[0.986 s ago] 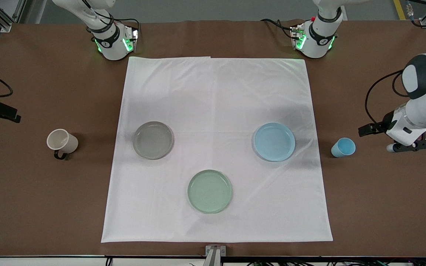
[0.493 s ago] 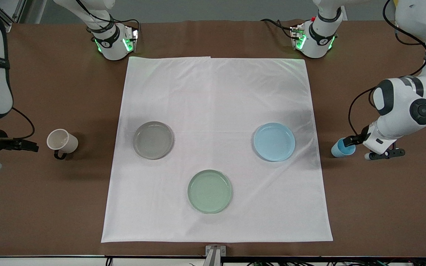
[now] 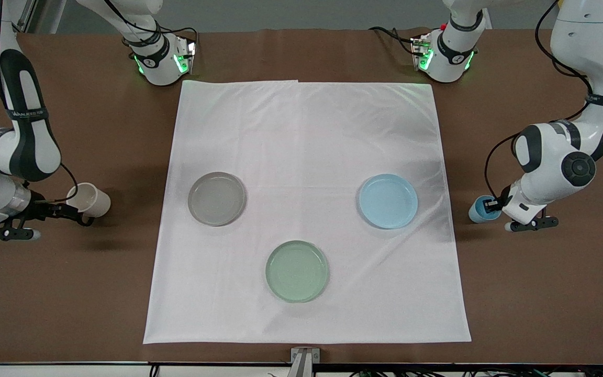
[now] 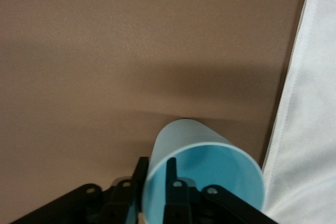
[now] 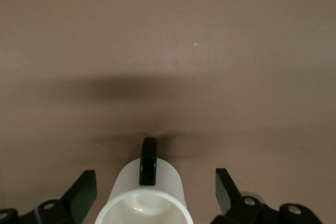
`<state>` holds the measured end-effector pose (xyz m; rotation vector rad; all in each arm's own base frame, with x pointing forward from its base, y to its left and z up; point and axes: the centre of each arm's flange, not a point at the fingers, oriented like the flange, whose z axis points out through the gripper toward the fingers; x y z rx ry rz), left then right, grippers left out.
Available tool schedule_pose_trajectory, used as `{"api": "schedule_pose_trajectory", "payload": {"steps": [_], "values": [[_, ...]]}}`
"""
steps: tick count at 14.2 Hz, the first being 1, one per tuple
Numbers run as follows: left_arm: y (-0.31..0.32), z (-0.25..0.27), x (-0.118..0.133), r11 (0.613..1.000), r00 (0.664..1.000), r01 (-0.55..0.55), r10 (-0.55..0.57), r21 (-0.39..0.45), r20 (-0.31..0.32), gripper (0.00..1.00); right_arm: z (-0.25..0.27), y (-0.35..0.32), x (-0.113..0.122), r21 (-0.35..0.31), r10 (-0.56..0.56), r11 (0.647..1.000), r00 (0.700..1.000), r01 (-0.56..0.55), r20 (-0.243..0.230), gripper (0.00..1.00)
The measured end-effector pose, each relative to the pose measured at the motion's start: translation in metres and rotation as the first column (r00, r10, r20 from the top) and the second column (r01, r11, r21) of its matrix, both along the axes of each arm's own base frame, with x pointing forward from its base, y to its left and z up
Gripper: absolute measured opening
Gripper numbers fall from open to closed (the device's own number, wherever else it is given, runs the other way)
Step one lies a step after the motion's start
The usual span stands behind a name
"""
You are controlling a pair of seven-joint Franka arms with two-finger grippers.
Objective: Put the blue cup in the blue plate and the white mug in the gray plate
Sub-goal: 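Grasp the blue cup with the left gripper while the right gripper grasps the mug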
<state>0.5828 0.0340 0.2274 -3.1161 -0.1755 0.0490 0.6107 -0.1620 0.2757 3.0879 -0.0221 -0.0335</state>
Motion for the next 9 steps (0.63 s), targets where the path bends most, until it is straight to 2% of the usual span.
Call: {"api": "schedule_pose_trajectory", "payload": {"steps": [1, 2, 6, 9], "values": [[0.000, 0.001, 0.001, 1.000, 1.000, 0.001, -0.001, 0.000, 0.003, 0.05, -0.012, 0.000, -0.001, 0.001, 0.000, 1.000, 1.000, 0.000, -0.011, 1.00], [-0.002, 0.004, 0.002, 1.000, 1.000, 0.003, -0.003, -0.001, 0.009, 0.03, -0.023, 0.000, -0.001, 0.003, -0.001, 1.000, 1.000, 0.001, -0.017, 1.00], [-0.047, 0.047, 0.007, 0.999, 0.999, 0.031, -0.031, -0.020, 0.013, 0.04, -0.050, 0.001, -0.002, 0.017, -0.013, 1.000, 1.000, 0.013, -0.026, 0.98], [-0.115, 0.073, 0.000, 0.999, 1.000, -0.024, 0.024, -0.044, 0.007, 0.04, -0.053, 0.001, -0.001, 0.016, -0.015, 1.000, 1.000, 0.015, -0.015, 0.93]]}}
